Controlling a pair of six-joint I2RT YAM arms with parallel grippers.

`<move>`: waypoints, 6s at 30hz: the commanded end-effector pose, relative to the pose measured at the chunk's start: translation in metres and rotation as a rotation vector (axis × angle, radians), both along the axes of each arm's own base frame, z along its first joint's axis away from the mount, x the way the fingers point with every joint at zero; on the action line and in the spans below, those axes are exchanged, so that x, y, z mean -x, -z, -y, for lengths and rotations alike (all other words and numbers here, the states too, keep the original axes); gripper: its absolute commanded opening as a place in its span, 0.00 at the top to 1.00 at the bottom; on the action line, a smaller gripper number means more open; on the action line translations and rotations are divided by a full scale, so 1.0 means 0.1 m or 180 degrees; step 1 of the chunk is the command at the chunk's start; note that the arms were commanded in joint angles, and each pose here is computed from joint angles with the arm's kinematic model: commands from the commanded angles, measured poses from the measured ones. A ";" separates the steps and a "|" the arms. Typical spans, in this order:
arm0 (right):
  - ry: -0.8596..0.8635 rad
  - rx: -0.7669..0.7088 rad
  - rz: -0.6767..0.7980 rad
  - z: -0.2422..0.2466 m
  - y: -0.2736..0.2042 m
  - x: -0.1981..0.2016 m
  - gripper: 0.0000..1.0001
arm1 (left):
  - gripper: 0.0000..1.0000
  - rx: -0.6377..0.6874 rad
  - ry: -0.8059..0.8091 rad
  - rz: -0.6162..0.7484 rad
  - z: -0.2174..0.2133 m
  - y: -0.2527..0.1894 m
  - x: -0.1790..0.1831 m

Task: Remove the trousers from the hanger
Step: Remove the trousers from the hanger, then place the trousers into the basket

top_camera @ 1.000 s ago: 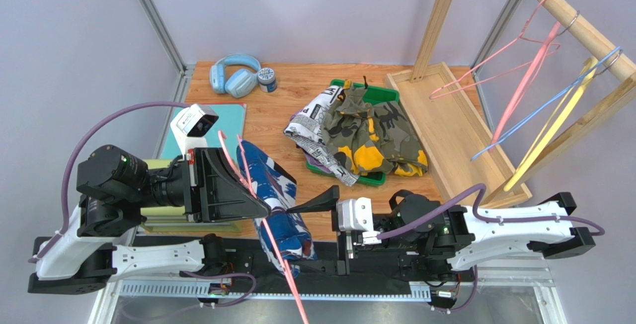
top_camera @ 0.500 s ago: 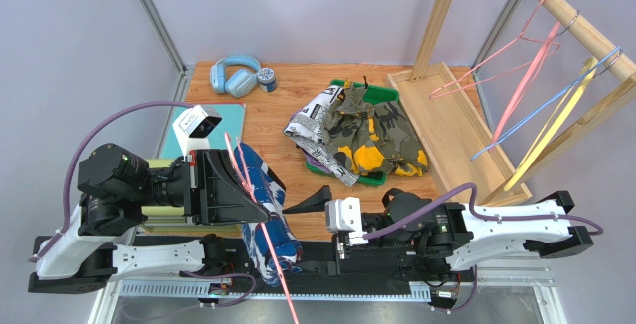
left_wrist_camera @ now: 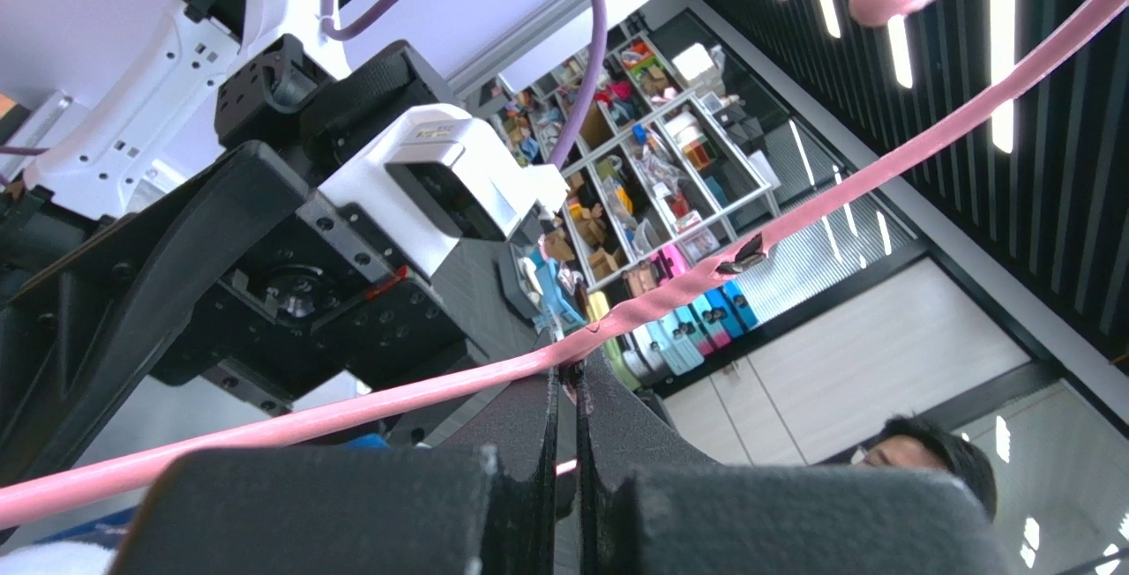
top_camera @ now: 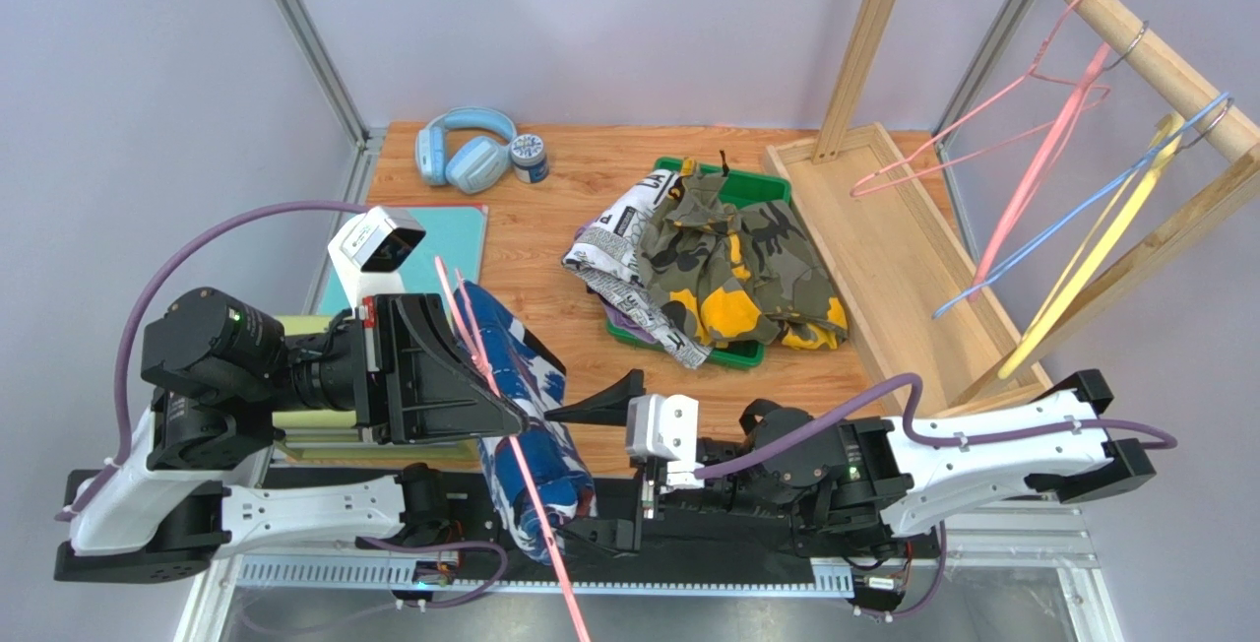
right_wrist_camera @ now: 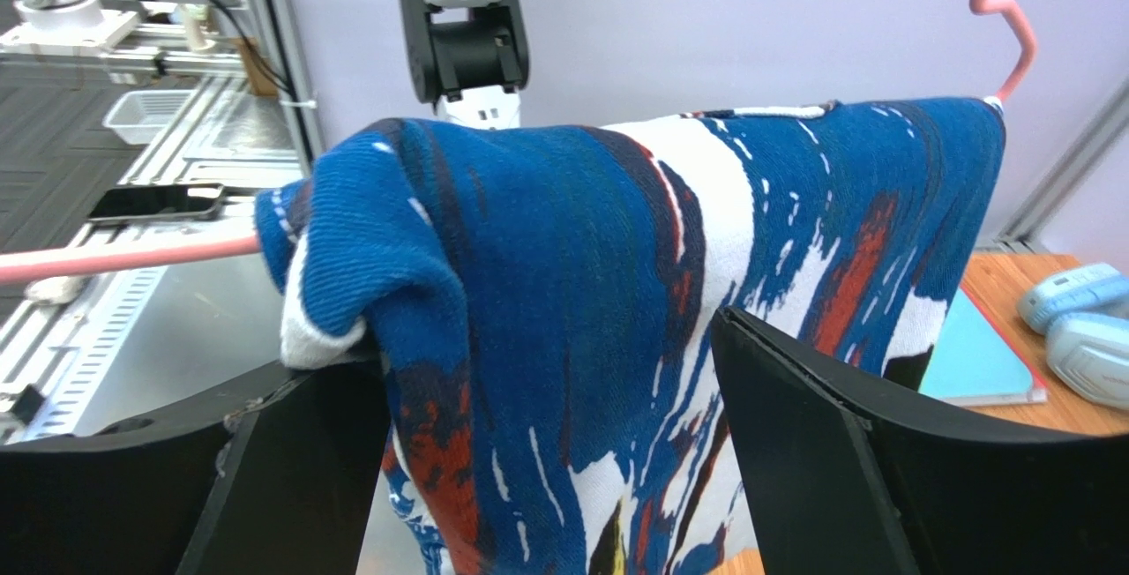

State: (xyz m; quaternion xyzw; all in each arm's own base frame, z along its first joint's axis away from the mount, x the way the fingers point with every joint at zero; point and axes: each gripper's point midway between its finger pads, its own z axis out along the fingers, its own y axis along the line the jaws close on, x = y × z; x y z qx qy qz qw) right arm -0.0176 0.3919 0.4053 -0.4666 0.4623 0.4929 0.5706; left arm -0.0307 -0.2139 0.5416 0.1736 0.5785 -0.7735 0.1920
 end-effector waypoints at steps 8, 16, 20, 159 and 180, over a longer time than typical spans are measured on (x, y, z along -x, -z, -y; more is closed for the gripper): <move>0.0423 -0.0271 0.0066 -0.07 -0.33 -0.20 0.77 | 1.00 0.0568 0.0096 0.0320 -0.28 -0.41 0.15; 0.0548 -0.0164 0.0084 0.04 -0.41 -0.27 1.00 | 1.00 0.0394 -0.0248 0.0318 -0.53 -0.22 0.07; 0.0713 -0.0186 0.0041 0.11 -0.55 -0.33 1.00 | 1.00 0.0211 -0.0403 0.0236 -0.58 0.02 0.00; 0.3461 -0.0304 -0.0890 2.13 -0.21 -3.83 1.00 | 1.00 -0.1173 -0.1184 -0.0067 -0.11 1.62 -0.62; 0.2748 0.1688 -0.1866 0.61 1.84 -3.67 0.99 | 1.00 -0.1168 -0.1057 0.0001 0.02 1.57 -0.59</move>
